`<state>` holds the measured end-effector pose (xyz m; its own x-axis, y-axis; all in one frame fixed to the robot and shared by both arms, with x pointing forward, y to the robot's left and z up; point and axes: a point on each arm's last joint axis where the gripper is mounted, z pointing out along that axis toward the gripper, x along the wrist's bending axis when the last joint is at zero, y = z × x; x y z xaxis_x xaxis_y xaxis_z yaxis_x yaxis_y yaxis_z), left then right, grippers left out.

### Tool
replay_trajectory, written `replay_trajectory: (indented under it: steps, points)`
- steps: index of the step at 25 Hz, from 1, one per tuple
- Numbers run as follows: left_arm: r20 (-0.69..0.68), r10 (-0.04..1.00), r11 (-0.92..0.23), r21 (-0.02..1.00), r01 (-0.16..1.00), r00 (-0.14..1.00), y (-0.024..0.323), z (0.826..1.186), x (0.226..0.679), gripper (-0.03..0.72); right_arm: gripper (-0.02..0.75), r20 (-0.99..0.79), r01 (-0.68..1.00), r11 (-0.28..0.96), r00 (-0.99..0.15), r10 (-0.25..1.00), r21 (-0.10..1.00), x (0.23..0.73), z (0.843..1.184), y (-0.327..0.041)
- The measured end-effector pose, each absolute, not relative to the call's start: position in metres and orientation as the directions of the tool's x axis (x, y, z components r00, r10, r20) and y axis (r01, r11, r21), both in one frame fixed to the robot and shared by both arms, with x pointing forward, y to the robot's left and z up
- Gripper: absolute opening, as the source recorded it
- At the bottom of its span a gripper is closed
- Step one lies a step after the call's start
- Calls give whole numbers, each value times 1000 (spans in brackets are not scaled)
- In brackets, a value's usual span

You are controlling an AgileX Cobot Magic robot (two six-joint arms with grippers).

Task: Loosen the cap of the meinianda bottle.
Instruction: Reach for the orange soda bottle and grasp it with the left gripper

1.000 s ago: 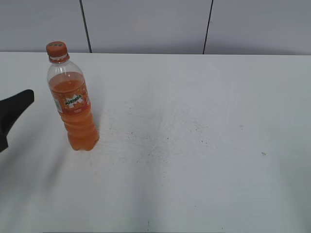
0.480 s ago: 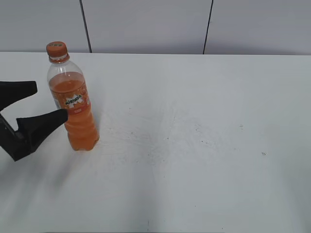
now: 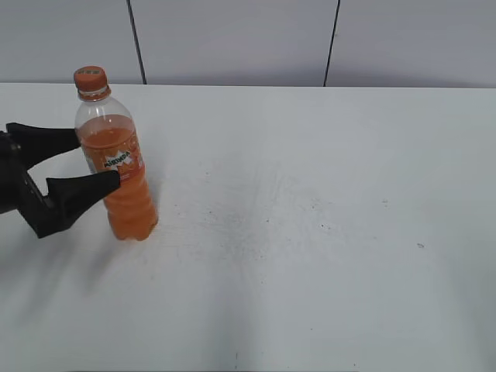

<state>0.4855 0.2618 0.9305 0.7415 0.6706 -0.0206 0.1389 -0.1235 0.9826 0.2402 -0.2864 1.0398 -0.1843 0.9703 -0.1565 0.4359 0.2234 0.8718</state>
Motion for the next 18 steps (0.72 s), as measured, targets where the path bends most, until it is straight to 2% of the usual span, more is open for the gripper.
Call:
replay_trajectory:
  steps: [10,18]
  points:
    - [-24,593,-162,975,149,805,263,905,523,626,516,-156,436,223,-184,970,872,240,1040,-286]
    - [-27,478,-192,972,135,878,240,891,545,589,516,-156,436,223,-184,970,872,240,1040,-286]
